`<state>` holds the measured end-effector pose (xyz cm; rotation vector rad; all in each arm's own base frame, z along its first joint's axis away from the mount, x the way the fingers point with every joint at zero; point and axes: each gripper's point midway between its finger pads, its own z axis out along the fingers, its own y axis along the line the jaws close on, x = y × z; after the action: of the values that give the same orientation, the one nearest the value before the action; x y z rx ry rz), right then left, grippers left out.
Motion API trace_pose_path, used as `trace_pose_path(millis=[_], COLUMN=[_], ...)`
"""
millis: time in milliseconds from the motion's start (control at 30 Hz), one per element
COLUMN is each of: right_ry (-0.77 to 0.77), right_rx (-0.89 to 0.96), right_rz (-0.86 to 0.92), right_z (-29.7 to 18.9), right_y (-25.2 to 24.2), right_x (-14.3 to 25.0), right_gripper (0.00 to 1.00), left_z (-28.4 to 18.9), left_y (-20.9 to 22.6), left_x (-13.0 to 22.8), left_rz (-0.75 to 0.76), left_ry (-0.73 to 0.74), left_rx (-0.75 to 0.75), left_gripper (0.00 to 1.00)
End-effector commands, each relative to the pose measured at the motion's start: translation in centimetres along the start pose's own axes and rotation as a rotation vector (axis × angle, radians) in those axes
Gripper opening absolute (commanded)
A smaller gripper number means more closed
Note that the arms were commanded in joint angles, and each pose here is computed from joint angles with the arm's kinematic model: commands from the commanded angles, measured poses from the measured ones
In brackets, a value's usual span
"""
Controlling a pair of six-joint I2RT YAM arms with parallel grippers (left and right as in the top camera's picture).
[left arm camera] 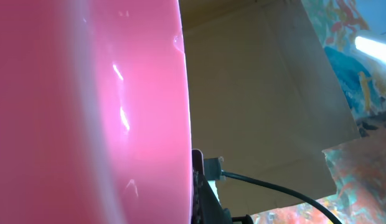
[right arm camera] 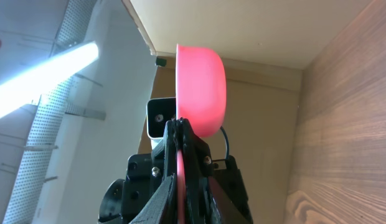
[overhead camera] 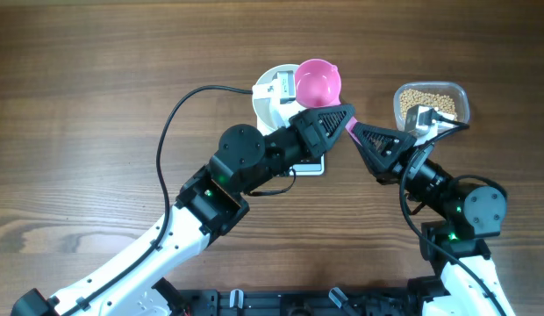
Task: Scoop item into bowl and weigh 150g on scale
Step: 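Grasp the scoop handle with the right gripper beside the left gripper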
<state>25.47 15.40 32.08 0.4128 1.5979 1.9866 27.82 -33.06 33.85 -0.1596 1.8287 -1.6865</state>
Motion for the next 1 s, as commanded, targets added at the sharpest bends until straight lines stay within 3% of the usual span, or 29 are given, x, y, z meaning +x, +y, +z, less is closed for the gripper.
trace_pose_path(millis=[0, 967], right_ry=[-0.008, -0.004], right_rx=[-0.017, -0.017], right_rz=[0.002, 0.023], right_z=[0.18, 0.3], right_y=[0.69, 0.53], right_x=[-0.22, -0.32], right_gripper=[0.14, 0.09], left_z=[0.17, 0.59], left_y=[0.02, 0.72], left_x=[-0.41, -0.01], left_rz=[0.004, -0.011], left_ry=[-0.028, -0.015], left_rx=[-0.008, -0.022], left_gripper=[0.04, 0.04])
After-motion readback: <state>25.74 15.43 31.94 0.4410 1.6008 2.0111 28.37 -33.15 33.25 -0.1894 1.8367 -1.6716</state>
